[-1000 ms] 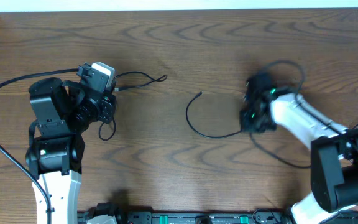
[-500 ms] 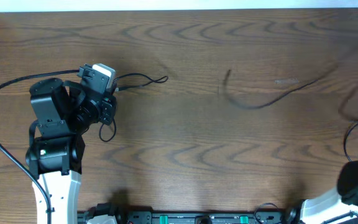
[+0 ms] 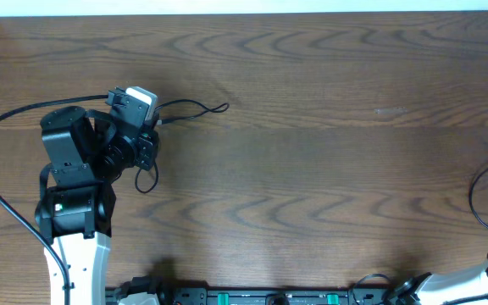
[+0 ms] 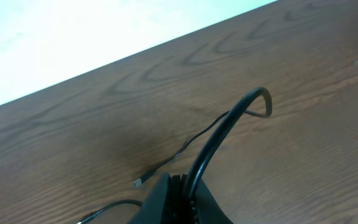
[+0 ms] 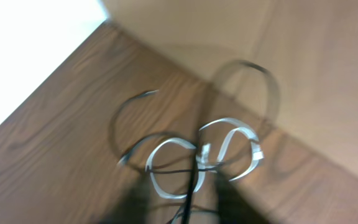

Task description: Untangle cables

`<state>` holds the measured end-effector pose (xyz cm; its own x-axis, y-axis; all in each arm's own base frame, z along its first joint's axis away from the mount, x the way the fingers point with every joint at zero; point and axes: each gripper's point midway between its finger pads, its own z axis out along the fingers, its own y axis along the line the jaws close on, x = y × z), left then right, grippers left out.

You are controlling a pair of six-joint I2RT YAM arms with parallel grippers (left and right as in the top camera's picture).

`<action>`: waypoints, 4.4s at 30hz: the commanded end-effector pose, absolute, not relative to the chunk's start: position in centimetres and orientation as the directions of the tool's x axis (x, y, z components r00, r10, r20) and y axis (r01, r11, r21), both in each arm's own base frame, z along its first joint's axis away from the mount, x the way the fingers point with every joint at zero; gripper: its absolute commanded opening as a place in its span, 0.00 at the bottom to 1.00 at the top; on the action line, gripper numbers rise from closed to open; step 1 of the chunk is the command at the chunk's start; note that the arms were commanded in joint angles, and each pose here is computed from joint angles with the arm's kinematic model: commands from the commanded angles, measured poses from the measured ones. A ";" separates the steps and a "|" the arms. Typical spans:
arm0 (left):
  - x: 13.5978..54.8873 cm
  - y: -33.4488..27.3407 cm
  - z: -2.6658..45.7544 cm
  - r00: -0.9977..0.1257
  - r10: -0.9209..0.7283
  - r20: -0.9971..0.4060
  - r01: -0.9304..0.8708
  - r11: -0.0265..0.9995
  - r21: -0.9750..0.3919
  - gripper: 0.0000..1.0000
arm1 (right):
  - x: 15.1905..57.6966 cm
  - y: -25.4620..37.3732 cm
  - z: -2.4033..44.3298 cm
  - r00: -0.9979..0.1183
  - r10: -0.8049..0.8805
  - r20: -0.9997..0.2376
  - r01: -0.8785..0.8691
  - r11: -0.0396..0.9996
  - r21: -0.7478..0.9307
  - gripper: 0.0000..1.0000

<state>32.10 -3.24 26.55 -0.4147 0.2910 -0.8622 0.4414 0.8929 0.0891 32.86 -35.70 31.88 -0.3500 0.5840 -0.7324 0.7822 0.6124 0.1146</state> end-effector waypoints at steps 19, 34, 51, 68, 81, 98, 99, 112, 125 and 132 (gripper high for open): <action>32.0 -3.6 26.6 -0.414 0.279 -0.867 0.452 0.889 0.071 0.07 | 33.3 -19.2 16.8 -0.602 0.795 -0.074 0.780 0.605 0.159 0.99; 32.0 -3.6 26.6 -0.416 0.279 -0.865 0.452 0.889 0.069 0.08 | 29.6 -19.7 5.4 -0.546 0.838 -0.014 0.837 0.546 0.030 0.89; 32.0 -3.6 26.6 -0.416 0.279 -0.865 0.452 0.889 0.069 0.08 | 28.9 -22.4 1.7 -0.577 0.803 -0.151 0.816 0.575 -0.062 0.62; 31.9 -3.6 26.5 -0.418 0.278 -0.865 0.452 0.889 0.068 0.08 | 28.8 -22.6 0.5 -0.574 0.800 -0.178 0.817 0.573 -0.058 0.40; 31.9 -3.6 26.5 -0.417 0.278 -0.865 0.452 0.889 0.068 0.07 | 28.9 -22.7 0.5 -0.572 0.799 -0.183 0.818 0.572 -0.058 0.28; 31.9 -3.6 26.5 -0.417 0.278 -0.865 0.452 0.889 0.068 0.08 | 28.4 -22.3 -0.7 -0.572 0.799 -0.185 0.818 0.572 -0.058 0.21; 31.9 -3.6 26.5 -0.417 0.278 -0.865 0.452 0.889 0.068 0.07 | 28.5 -22.4 -0.7 -0.571 0.798 -0.192 0.819 0.572 -0.056 0.18; 31.7 -3.6 26.1 -0.436 0.276 -0.857 0.453 0.890 0.056 0.08 | 30.5 -27.8 2.1 -0.487 0.800 -0.350 0.856 0.517 -0.009 0.01; 31.6 -3.6 26.1 -0.439 0.275 -0.855 0.453 0.890 0.054 0.07 | 29.3 -38.0 12.8 -0.305 0.823 -0.480 0.895 0.419 0.151 0.22; 31.6 -3.6 26.1 -0.439 0.275 -0.855 0.453 0.890 0.054 0.07 | 31.4 -34.8 12.2 -0.323 0.863 -0.388 0.842 0.449 0.299 0.99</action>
